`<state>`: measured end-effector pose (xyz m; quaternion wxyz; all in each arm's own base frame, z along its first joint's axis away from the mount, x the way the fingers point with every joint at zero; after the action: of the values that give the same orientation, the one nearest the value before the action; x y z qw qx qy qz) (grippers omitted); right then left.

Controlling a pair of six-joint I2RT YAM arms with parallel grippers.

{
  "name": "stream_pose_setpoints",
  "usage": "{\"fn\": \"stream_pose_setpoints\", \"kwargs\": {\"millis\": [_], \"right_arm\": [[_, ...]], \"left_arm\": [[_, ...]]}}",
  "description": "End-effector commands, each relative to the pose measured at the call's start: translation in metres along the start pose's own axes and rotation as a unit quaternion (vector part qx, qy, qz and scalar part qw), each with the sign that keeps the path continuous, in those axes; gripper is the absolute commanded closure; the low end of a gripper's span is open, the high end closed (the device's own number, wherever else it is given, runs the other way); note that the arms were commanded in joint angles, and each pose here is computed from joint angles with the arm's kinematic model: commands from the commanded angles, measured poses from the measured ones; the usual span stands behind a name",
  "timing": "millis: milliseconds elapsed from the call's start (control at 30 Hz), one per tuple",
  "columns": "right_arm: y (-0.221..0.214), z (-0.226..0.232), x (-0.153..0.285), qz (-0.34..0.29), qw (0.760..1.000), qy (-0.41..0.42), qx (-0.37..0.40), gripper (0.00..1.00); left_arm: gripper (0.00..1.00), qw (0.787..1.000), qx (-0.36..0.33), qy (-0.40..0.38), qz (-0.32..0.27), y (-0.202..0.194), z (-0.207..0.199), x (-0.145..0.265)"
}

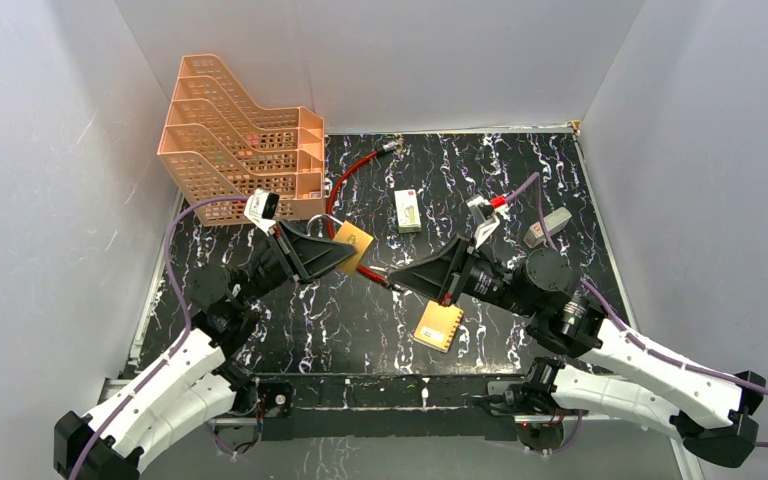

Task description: Unlock with the key

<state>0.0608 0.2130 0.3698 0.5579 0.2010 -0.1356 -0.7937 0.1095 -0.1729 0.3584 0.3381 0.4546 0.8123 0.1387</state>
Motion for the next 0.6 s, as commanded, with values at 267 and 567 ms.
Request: {"fn": "stream_pose_setpoints", "kwargs": {"millis": [267,567], "right_arm": [[0.015,0.014,-0.010,-0.061,0.997,0.028,-0.033,1.00],[0.013,0.008,-0.014,-0.064,0.997,0.019,-0.047,1.00]], "left_arm": [[1.00,0.995,-0.049,-0.069,-0.049,0.019,-0.035,-0.004],[1.00,0.995,-0.049,-0.067,-0.046,0.019,-0.035,-0.003]]}}
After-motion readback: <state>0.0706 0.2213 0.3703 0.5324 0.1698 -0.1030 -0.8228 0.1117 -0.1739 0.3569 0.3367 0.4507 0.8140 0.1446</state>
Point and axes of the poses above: each gripper's point midway between its finger pads, its own x axis back along the fingers, its own z axis along the line the jaws close on, y = z × x, the point moved 9 cm from there along x, back along the fingers, and after that the axes turned 14 degrees about -x, right-handed, at the moved point
